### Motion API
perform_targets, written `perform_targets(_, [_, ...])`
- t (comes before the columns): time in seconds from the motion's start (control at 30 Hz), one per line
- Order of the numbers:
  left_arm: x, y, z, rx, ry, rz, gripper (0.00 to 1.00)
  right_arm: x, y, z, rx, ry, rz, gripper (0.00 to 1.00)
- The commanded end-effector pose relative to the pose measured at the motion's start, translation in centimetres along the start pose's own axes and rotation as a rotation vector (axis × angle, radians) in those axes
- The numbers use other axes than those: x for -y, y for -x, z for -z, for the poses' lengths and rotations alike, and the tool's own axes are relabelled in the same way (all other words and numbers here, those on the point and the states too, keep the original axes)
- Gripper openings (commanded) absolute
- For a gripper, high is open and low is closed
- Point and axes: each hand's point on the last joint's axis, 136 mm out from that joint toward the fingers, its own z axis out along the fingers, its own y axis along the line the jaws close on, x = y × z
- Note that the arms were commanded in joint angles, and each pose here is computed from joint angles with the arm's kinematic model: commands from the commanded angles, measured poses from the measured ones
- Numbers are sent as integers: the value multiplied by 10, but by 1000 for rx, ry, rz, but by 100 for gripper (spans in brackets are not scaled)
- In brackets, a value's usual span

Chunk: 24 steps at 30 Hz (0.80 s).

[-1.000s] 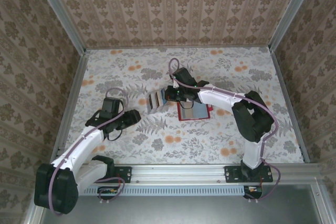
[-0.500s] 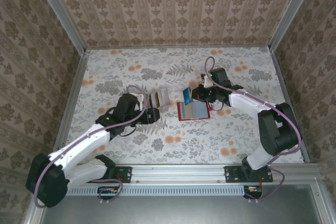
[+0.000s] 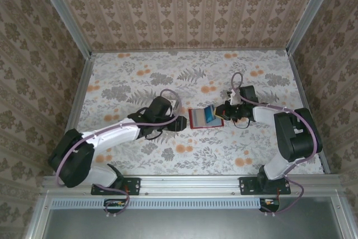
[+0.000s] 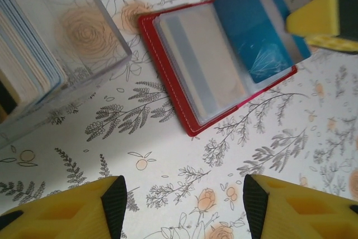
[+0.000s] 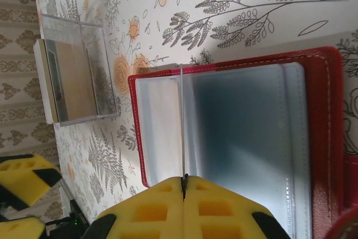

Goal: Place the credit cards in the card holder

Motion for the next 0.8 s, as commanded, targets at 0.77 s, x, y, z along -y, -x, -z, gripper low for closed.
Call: perform_targets(0.77, [0,-7,-63,-86,57,8,42,-1,-15,-9,-54,149,13,0])
